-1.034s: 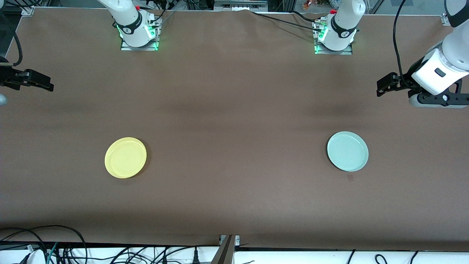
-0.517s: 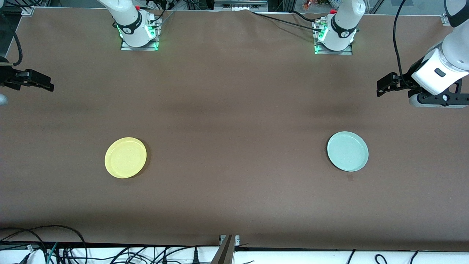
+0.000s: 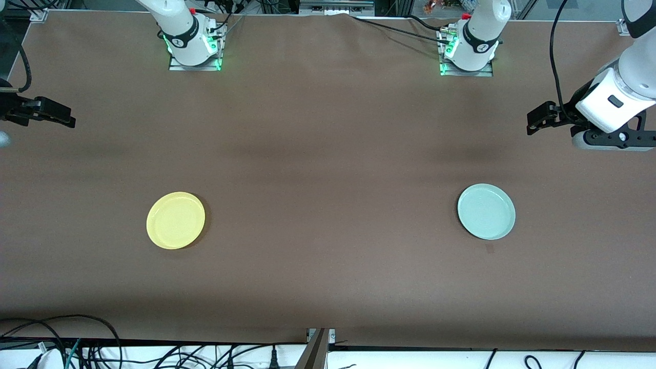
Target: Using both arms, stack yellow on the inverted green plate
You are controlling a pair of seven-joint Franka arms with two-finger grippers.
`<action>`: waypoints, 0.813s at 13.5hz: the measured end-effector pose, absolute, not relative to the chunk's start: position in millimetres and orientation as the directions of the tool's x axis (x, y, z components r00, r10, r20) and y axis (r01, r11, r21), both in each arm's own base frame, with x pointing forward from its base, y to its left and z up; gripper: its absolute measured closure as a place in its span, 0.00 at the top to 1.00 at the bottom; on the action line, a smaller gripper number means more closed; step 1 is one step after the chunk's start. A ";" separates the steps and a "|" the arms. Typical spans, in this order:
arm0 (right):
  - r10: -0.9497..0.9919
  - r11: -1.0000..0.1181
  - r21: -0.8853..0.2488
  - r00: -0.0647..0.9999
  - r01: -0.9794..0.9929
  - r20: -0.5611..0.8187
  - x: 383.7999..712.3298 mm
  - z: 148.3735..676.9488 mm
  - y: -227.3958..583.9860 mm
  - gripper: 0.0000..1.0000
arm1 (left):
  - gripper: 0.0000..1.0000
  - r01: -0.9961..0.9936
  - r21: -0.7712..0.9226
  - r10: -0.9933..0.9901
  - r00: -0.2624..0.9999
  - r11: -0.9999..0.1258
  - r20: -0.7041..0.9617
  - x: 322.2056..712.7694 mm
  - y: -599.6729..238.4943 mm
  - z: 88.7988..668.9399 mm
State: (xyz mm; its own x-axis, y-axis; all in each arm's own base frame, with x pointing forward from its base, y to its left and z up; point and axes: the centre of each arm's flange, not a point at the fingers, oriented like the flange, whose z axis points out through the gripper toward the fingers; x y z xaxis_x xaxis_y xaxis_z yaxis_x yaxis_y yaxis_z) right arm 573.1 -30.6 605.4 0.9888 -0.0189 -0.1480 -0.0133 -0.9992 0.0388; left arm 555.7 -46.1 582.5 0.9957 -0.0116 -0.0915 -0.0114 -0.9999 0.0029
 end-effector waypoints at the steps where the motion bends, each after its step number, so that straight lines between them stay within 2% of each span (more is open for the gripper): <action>1: -0.019 -0.999 0.039 0.989 -0.013 -0.148 573.1 605.4 -30.6 1.00 | 1.00 -0.011 0.003 -0.012 0.996 -1.000 -0.092 555.7 -46.1 582.5; 11: -0.019 -0.999 0.038 0.989 -0.013 -0.148 573.3 605.2 -30.5 1.00 | 1.00 -0.014 -0.028 -0.011 0.996 -1.000 -0.092 558.7 -42.5 578.8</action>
State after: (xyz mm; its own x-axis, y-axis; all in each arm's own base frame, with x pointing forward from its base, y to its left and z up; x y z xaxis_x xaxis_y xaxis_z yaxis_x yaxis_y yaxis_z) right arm 573.3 -30.5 605.2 0.9888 -0.0188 -0.1483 -0.0133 -0.9992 0.0383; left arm 558.7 -42.5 578.8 0.9957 -0.0110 -0.0918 -0.0136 -0.9995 -0.0281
